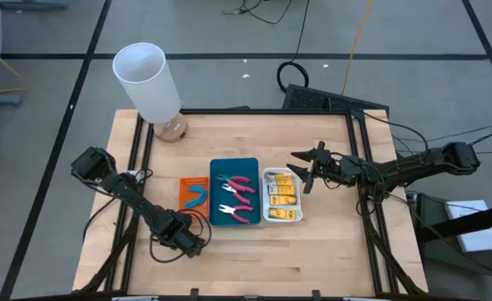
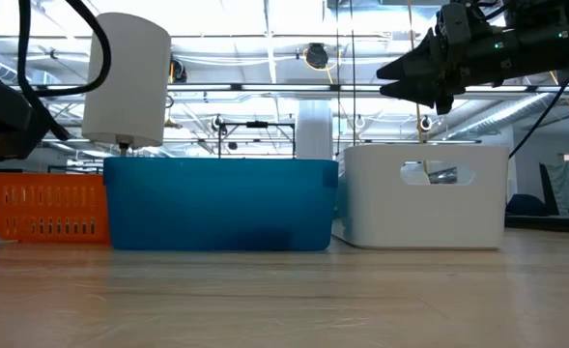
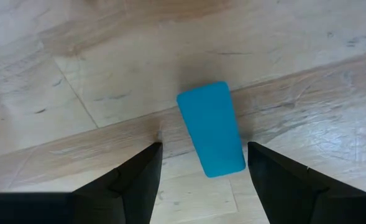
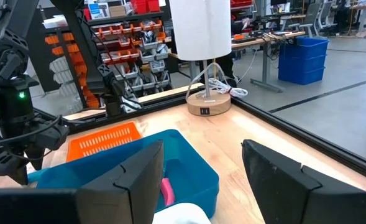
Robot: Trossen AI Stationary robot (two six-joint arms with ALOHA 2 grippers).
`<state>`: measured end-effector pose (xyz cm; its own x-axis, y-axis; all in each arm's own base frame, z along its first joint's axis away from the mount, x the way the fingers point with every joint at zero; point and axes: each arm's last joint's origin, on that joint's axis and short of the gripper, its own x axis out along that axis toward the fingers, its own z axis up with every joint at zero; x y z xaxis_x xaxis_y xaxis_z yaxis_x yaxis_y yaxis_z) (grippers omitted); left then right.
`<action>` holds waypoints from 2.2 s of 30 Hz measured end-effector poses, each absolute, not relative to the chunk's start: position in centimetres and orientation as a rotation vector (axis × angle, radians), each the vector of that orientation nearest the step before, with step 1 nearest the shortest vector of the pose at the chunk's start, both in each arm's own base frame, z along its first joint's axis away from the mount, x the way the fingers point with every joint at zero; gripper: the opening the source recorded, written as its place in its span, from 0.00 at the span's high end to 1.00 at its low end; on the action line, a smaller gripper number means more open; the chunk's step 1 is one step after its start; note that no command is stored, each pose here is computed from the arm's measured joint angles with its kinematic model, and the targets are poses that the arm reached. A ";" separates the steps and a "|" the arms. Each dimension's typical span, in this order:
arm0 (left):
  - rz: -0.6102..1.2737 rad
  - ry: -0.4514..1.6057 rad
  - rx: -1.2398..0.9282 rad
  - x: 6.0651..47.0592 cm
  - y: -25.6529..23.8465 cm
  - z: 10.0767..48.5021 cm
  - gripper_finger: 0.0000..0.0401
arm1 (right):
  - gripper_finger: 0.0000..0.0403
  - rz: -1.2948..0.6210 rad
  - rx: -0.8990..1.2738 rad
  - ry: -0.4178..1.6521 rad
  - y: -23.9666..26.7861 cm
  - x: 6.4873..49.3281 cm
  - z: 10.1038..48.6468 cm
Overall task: Pick & Place School Supplies
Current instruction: Put the blue eraser into the orange bin
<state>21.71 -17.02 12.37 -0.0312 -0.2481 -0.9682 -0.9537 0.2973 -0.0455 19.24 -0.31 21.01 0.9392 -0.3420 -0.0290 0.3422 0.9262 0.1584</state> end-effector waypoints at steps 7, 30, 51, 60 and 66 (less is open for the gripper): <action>0.811 1.557 -1.132 21.5 -17.0 12.3 0.53 | 0.48 -0.351 0.162 0.002 -0.3 19.2 21.0; 0.486 1.388 -0.899 20.8 -15.7 16.7 0.80 | 0.48 -0.351 0.163 0.001 -0.3 19.2 21.0; 0.509 0.955 -0.809 20.2 -11.0 22.6 0.80 | 0.48 -0.351 0.163 0.001 -0.3 19.2 21.0; 0.634 1.079 -0.757 21.1 -8.8 21.0 0.79 | 0.48 -0.351 0.162 0.004 -0.3 19.2 21.0; 0.642 1.115 -0.721 22.2 -8.4 19.9 0.79 | 0.48 -0.352 0.161 0.009 -0.3 19.2 20.9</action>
